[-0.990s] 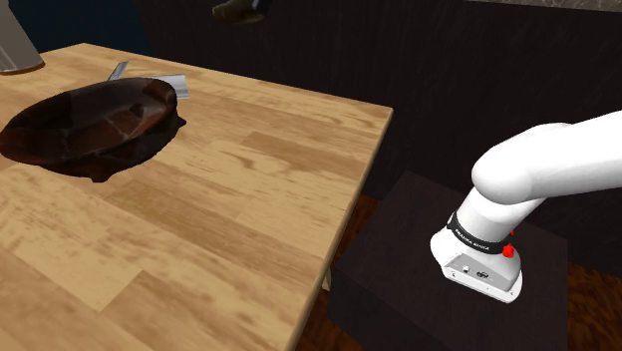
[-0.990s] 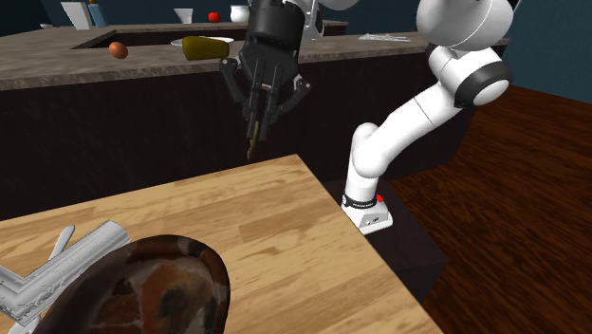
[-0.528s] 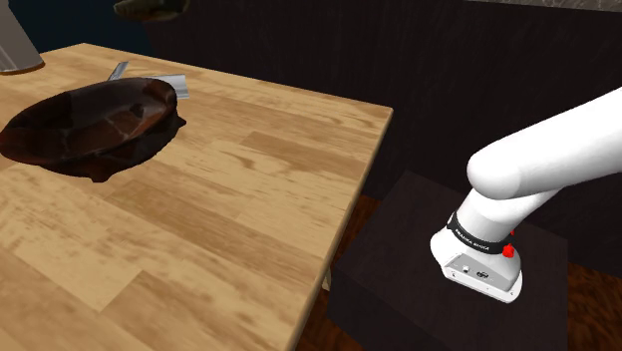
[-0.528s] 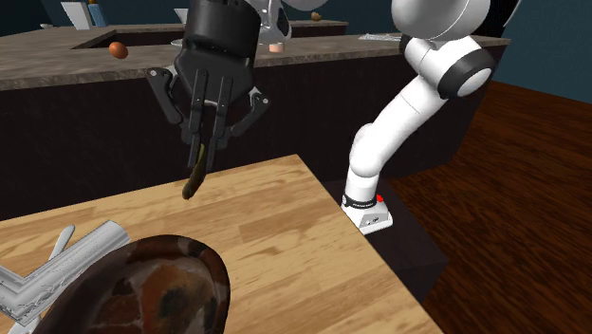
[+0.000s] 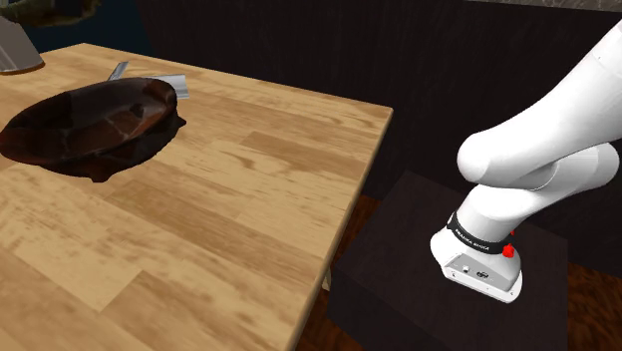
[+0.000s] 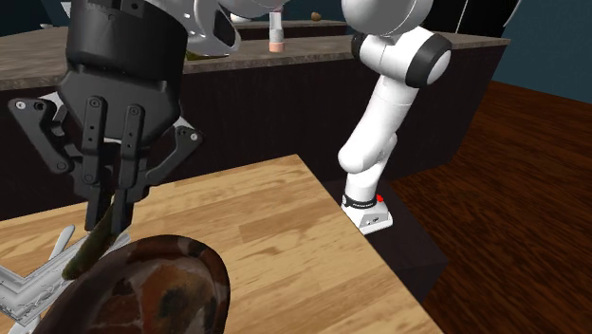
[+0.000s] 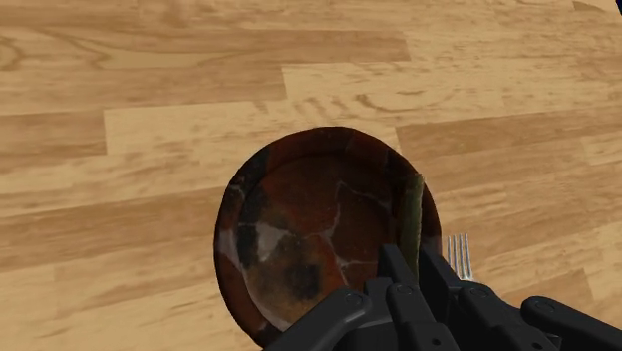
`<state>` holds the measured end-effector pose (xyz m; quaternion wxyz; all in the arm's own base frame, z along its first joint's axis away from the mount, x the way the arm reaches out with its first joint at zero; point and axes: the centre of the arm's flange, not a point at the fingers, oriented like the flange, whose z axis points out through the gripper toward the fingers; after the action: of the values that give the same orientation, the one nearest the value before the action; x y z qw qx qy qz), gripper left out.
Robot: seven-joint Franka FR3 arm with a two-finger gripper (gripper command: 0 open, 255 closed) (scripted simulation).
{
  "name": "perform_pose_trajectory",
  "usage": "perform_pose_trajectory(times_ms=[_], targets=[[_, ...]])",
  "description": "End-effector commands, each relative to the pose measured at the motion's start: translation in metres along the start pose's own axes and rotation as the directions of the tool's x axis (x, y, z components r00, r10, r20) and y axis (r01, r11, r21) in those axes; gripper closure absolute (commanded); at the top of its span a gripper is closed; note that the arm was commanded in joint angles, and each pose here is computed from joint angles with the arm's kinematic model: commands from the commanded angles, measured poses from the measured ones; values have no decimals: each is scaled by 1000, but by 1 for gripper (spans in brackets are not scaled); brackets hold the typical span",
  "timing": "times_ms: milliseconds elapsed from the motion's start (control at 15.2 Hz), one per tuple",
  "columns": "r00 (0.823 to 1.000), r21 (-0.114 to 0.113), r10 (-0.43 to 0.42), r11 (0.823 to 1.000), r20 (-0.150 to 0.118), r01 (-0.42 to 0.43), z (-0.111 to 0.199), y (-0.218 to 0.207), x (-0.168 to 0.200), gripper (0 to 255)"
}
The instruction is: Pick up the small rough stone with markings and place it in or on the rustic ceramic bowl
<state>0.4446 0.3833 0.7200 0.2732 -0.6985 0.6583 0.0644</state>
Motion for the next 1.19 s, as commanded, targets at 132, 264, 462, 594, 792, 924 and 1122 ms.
perform_pose_trajectory(times_ms=[132, 264, 462, 594, 792, 924, 1122], targets=[[1000, 5, 0, 1000, 9, -1, 14, 1, 6, 255], [1000, 5, 0, 1000, 9, -1, 23, 4, 10, 255], [1000, 5, 0, 1000, 9, -1, 36, 8, 18, 255], [1000, 5, 0, 1000, 9, -1, 45, 11, 22, 255], [1000, 5, 0, 1000, 9, -1, 62, 18, 32, 255], [1000, 5, 0, 1000, 9, -1, 62, 18, 32, 255], [1000, 5, 0, 1000, 9, -1, 62, 18, 32, 255]])
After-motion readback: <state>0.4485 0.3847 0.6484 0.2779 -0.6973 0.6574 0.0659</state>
